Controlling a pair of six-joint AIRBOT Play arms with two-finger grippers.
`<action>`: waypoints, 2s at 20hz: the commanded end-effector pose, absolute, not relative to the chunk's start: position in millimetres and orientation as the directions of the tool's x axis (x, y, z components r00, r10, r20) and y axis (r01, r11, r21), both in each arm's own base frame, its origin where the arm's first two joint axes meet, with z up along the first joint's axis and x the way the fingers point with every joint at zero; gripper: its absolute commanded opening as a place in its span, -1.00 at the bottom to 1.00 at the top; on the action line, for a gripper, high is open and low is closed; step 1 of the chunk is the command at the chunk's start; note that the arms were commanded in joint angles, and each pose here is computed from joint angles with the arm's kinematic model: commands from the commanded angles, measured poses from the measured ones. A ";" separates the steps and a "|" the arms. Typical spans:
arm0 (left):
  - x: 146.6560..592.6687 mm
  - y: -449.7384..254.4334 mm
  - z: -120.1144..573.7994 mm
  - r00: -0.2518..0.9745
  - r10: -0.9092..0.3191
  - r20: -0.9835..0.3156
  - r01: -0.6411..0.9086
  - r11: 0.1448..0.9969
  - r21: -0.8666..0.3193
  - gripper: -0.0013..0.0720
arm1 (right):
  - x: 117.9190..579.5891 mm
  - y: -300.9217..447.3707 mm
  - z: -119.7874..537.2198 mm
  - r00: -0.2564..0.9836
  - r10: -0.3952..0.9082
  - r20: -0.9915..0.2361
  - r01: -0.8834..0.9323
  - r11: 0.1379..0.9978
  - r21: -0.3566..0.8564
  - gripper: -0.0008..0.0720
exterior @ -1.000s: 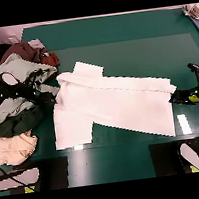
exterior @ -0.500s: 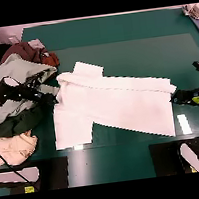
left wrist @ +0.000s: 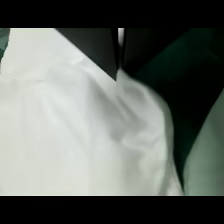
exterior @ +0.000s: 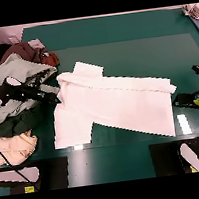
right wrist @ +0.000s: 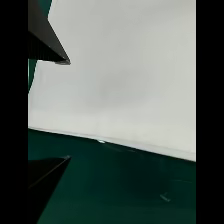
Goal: Fold the shirts.
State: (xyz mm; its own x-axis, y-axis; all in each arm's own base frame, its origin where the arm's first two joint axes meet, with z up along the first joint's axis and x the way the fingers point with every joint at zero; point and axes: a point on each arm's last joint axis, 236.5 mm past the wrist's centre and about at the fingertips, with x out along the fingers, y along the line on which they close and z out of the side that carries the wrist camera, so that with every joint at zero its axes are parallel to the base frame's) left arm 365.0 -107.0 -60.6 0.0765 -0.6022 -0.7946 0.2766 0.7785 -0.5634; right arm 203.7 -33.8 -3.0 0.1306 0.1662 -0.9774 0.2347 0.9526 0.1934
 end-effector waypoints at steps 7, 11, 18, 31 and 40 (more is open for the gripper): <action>374.8 -121.8 -26.5 0.139 -0.660 -0.738 0.258 0.744 -0.617 -0.89 | 167.8 -30.8 -44.9 -0.074 0.343 -0.936 0.420 0.862 0.283 0.84; 377.4 -126.5 -21.6 0.150 -0.680 -0.717 0.250 0.728 -0.638 -0.89 | 130.5 -13.4 -77.0 -0.138 0.419 -0.897 0.445 0.836 0.322 0.84; 378.4 -128.0 -19.9 0.154 -0.687 -0.710 0.237 0.724 -0.648 -0.89 | 162.9 5.4 -71.7 0.046 0.452 -0.891 0.370 0.821 0.435 -0.66; 382.6 -144.0 -1.7 0.173 -0.753 -0.635 0.211 0.658 -0.723 -0.89 | 196.5 -47.8 -37.8 -0.165 0.257 -0.952 0.288 0.936 0.202 0.80; 383.4 -143.5 -2.0 0.176 -0.751 -0.636 0.204 0.660 -0.723 -0.89 | 163.9 -17.1 -85.6 -0.103 0.485 -0.868 0.395 0.821 0.412 0.87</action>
